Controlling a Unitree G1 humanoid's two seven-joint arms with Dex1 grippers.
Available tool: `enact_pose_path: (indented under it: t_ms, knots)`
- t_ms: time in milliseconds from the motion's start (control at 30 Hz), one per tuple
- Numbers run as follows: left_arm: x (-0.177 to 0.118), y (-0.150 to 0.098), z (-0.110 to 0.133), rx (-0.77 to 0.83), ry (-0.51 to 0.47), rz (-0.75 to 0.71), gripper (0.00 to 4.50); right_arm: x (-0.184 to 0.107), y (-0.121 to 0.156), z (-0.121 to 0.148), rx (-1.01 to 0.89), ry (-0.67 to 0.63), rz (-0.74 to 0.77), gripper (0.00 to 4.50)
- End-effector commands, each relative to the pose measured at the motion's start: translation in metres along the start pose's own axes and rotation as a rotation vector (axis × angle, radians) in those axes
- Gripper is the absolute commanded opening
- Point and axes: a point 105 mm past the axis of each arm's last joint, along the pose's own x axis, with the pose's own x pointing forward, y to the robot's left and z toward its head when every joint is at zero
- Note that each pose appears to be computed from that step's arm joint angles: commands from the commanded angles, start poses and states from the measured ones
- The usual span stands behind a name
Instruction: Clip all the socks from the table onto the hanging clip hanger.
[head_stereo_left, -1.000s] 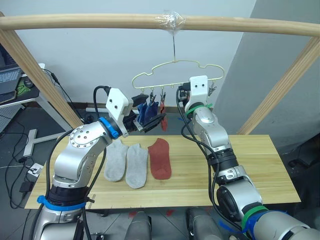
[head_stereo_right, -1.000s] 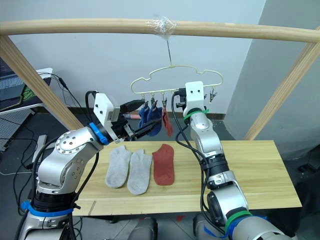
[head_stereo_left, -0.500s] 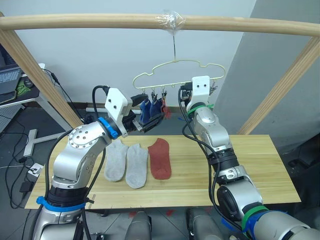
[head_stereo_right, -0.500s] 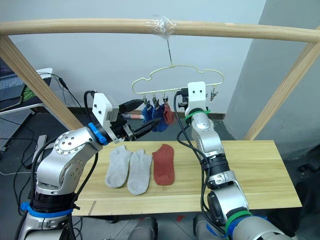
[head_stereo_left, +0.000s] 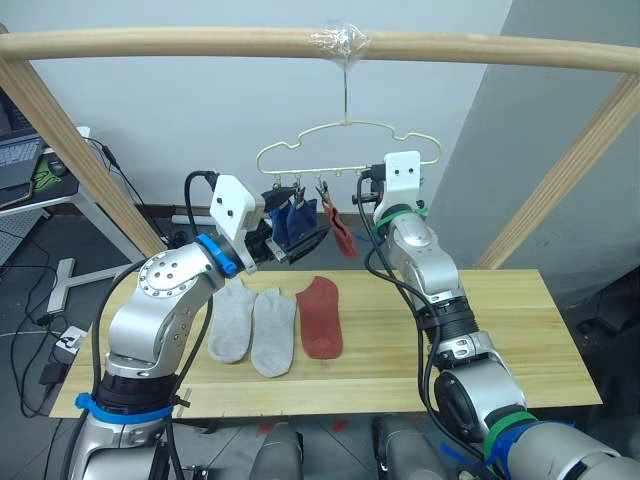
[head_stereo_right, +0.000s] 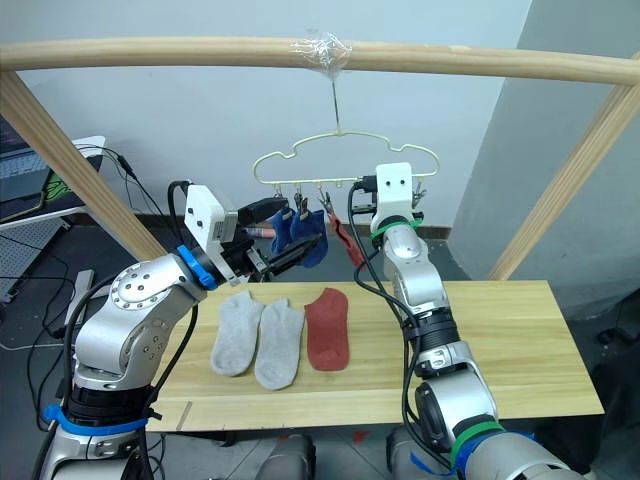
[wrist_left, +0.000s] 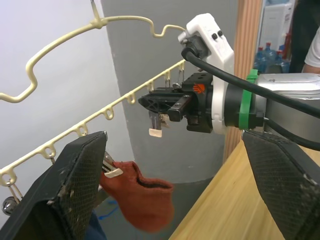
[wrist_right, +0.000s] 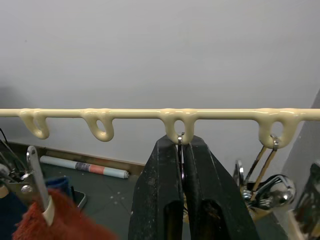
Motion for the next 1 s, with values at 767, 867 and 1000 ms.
enact_pose_path:
  t_ms: [767,867,1000]
  knots:
    - [0.019,-0.033,-0.199,-0.165,0.477,0.306,4.50,-0.034,-0.035,0.010,-0.050,0.068,0.100,0.03]
    - [0.025,-0.046,-0.229,-0.194,0.615,0.273,4.50,-0.038,-0.039,0.009,-0.050,0.080,0.086,0.03]
    - [0.022,-0.056,-0.244,-0.348,0.669,0.289,4.31,-0.041,-0.042,0.011,-0.054,0.083,0.075,0.01]
